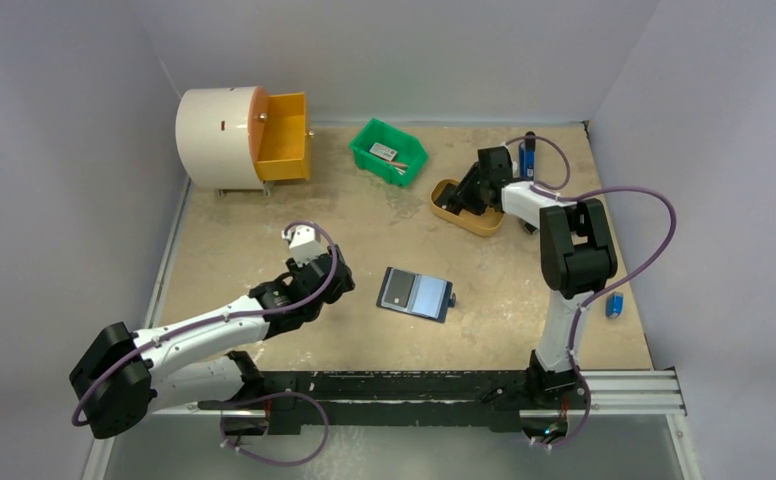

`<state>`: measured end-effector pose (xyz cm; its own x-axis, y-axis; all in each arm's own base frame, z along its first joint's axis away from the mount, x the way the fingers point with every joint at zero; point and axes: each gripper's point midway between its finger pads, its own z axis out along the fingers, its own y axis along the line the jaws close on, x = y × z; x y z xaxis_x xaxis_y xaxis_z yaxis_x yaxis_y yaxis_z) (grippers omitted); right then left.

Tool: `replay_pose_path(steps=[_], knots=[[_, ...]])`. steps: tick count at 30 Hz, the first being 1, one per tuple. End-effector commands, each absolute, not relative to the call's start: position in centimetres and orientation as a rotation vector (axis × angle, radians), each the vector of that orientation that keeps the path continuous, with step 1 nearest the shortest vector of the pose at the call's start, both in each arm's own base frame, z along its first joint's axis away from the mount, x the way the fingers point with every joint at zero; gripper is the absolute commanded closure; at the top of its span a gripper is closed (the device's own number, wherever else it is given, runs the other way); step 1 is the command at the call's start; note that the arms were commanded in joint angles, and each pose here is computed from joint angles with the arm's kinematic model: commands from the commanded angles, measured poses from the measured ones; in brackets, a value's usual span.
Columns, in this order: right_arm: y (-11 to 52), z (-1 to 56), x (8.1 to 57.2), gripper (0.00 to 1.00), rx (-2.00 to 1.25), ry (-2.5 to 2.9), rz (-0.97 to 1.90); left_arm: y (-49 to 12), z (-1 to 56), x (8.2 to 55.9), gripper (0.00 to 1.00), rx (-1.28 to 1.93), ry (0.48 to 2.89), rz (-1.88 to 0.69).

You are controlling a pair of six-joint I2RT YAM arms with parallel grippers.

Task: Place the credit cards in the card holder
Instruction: Pick up the credit card from the storage box.

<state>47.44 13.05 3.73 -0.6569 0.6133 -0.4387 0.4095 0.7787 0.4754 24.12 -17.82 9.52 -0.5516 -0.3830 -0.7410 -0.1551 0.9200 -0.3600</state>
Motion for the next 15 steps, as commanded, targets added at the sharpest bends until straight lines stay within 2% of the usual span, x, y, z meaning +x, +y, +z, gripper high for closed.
replay_pose_path(steps=[1, 15], knots=[[11.69, 2.68, 45.90, 0.56, 0.772, 2.415, 0.388, -18.61, 10.84, 24.83, 0.39, -0.418, 2.115, -0.363], [11.08, 3.36, 45.43, 0.67, 0.776, 2.382, 0.412, -18.93, 10.48, 24.85, 0.40, -0.413, 2.128, -0.364]])
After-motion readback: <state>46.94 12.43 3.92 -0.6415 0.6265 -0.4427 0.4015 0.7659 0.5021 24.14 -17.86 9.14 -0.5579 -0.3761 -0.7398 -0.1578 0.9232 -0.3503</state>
